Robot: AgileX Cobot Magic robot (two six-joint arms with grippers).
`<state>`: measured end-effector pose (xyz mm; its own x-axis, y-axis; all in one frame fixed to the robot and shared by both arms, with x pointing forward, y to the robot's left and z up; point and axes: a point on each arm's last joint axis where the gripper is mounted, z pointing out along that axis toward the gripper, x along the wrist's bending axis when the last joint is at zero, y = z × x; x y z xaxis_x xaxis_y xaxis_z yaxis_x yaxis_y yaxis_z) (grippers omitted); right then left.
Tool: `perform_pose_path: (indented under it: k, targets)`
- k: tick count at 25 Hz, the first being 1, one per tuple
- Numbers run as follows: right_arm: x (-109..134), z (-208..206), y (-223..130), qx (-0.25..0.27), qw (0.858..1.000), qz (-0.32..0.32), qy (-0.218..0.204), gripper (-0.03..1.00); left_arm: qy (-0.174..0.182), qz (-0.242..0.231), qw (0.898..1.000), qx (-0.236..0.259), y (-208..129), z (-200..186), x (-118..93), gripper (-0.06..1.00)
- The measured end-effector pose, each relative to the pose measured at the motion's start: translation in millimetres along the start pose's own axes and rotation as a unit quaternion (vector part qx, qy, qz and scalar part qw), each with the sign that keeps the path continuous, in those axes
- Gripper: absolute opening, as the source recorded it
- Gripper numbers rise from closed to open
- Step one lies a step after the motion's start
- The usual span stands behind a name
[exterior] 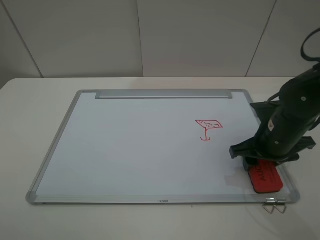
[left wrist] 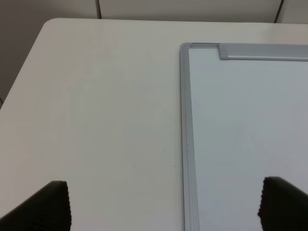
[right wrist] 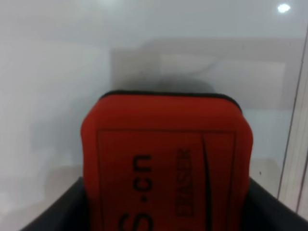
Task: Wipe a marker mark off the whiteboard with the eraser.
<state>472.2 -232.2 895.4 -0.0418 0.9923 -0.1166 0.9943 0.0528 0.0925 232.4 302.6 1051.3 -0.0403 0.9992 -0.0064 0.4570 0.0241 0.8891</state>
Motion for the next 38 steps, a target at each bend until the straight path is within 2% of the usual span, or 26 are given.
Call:
perform_pose_path:
  k: [3, 11, 16, 21, 27, 30, 32, 38]
  targets:
    - [1.2, 0.0, 1.0, -0.006, 1.000, 0.005, 0.006, 0.50, 0.000, 0.000, 1.000, 0.000, 0.0, 0.0, 0.0, 0.78]
    - [1.4, -1.7, 2.0, -0.011, 1.000, 0.006, 0.009, 0.69, 0.000, 0.000, 1.000, 0.000, 0.0, 0.0, 0.0, 0.78]
    - [-3.5, -32.9, 3.2, -0.072, 0.997, 0.014, 0.026, 0.73, 0.000, 0.000, 1.000, 0.000, 0.0, 0.0, 0.0, 0.78]
    - [-31.6, -84.8, -5.5, -0.156, 0.985, 0.045, 0.052, 0.74, 0.000, 0.000, 1.000, 0.000, 0.0, 0.0, 0.0, 0.78]
    - [-72.6, -139.6, -49.8, -0.206, 0.975, 0.072, 0.037, 0.74, 0.000, 0.000, 1.000, 0.000, 0.0, 0.0, 0.0, 0.78]
    - [-80.4, -165.7, -80.4, -0.252, 0.964, 0.074, 0.029, 0.74, 0.000, 0.000, 1.000, 0.000, 0.0, 0.0, 0.0, 0.78]
    - [-82.8, -181.9, -103.4, -0.294, 0.952, 0.077, 0.030, 0.74, 0.000, 0.000, 1.000, 0.000, 0.0, 0.0, 0.0, 0.78]
    - [-86.9, -211.2, -162.5, -0.419, 0.903, 0.090, 0.038, 0.74, 0.000, 0.000, 1.000, 0.000, 0.0, 0.0, 0.0, 0.78]
